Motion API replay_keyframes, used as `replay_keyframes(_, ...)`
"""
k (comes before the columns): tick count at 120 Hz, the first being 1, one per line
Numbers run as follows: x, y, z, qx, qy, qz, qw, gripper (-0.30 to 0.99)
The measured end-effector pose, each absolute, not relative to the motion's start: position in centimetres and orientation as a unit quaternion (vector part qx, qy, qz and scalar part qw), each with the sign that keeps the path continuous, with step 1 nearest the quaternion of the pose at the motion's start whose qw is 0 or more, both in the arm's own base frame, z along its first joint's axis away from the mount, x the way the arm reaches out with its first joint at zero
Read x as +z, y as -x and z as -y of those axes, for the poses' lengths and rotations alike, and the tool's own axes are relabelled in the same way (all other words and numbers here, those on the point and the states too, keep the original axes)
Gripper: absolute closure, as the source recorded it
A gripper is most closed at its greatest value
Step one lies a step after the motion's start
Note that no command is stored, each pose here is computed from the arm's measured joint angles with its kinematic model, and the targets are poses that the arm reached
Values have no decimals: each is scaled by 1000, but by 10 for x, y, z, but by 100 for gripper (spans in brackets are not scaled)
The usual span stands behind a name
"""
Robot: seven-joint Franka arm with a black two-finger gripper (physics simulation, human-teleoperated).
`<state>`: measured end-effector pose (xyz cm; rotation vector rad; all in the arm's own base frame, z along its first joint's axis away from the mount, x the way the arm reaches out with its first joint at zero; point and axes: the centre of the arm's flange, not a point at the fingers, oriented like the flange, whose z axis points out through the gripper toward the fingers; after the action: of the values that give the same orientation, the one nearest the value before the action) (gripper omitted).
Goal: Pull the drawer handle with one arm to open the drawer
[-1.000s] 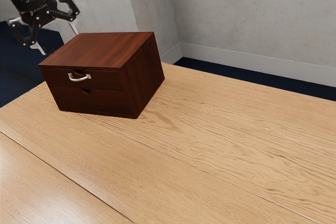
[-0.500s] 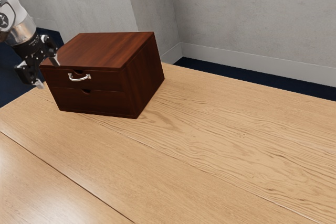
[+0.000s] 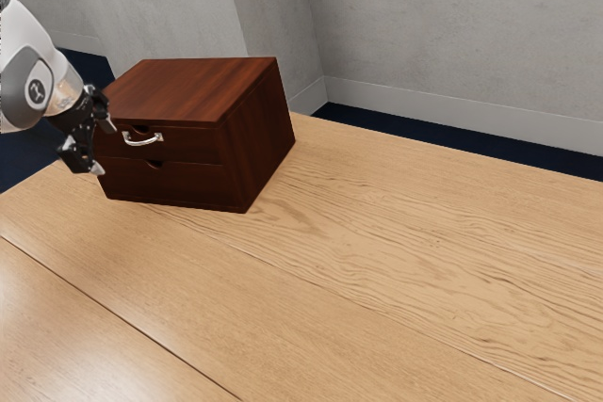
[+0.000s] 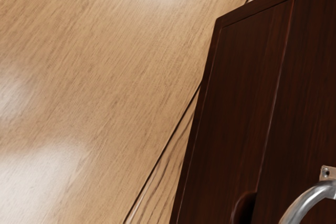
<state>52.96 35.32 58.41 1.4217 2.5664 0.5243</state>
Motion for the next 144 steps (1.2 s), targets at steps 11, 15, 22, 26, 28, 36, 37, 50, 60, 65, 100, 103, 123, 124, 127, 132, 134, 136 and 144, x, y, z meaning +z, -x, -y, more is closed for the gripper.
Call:
replay_keyframes(11, 583, -532, -354, 187, -467, -859, 88, 0)
replay_keyframes(15, 583, -534, -355, 191, -465, -860, 91, 0)
replay_keyframes(22, 583, -536, -355, 198, -461, -860, 96, 0)
replay_keyframes(26, 583, -537, -355, 201, -459, -860, 98, 0)
replay_keyframes(28, 583, -538, -355, 203, -458, -860, 100, 0)
replay_keyframes(36, 579, -542, -354, 206, -455, -860, 103, 0)
replay_keyframes(37, 578, -543, -354, 206, -455, -860, 103, 0)
replay_keyframes(50, 570, -549, -355, 208, -452, -861, 105, 0)
replay_keyframes(60, 562, -551, -356, 208, -449, -863, 104, 0)
replay_keyframes(65, 559, -552, -356, 207, -447, -864, 104, 0)
replay_keyframes(100, 548, -555, -360, 207, -439, -868, 105, 0)
replay_keyframes(103, 547, -556, -359, 207, -439, -868, 105, 0)
replay_keyframes(123, 546, -560, -356, 210, -438, -867, 108, 0)
replay_keyframes(124, 546, -560, -356, 210, -438, -867, 108, 0)
replay_keyframes(127, 546, -560, -356, 210, -438, -868, 109, 0)
replay_keyframes(132, 546, -560, -356, 210, -437, -868, 109, 0)
replay_keyframes(134, 546, -560, -356, 210, -437, -868, 109, 0)
replay_keyframes(136, 545, -560, -355, 210, -437, -868, 109, 0)
replay_keyframes(144, 544, -560, -355, 209, -437, -868, 109, 0)
